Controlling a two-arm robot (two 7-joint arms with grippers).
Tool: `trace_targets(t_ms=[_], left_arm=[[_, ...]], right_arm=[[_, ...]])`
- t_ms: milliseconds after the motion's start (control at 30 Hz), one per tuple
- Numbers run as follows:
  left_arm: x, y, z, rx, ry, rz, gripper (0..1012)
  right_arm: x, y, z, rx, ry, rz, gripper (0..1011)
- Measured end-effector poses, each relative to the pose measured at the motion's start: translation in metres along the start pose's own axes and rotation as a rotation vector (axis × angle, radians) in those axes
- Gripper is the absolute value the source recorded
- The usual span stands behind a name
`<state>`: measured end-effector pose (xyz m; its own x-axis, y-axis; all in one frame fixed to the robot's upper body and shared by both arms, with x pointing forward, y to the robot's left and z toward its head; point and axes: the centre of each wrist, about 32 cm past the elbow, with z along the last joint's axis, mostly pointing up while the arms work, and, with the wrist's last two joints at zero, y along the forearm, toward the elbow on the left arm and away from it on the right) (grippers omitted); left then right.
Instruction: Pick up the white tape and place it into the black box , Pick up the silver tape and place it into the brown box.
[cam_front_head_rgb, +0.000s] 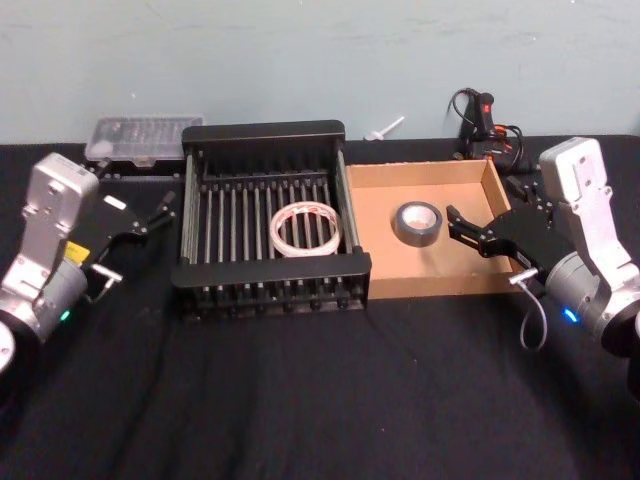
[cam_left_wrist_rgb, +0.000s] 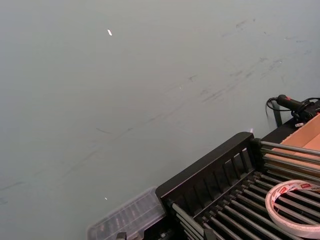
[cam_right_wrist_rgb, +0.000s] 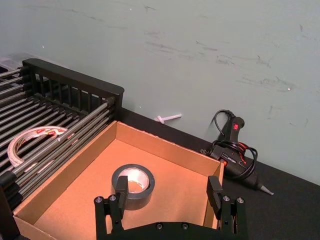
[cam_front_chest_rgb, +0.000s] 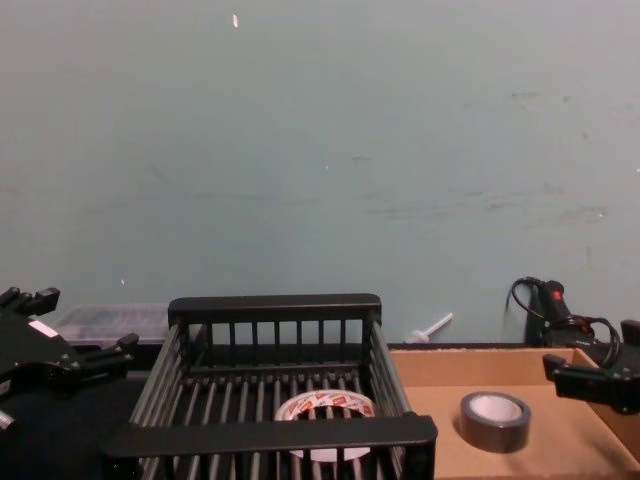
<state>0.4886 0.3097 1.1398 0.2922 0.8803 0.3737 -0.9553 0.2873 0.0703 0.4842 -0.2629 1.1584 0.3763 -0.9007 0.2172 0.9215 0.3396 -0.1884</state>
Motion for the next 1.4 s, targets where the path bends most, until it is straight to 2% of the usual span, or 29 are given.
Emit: trace_targets(t_ms=[1400], left_arm=[[0.0000,0.0000,0.0000,0.000,0.000,0.000,1001]], right_arm=[[0.0000,0.0000,0.0001,0.001,0.001,0.000,1002]])
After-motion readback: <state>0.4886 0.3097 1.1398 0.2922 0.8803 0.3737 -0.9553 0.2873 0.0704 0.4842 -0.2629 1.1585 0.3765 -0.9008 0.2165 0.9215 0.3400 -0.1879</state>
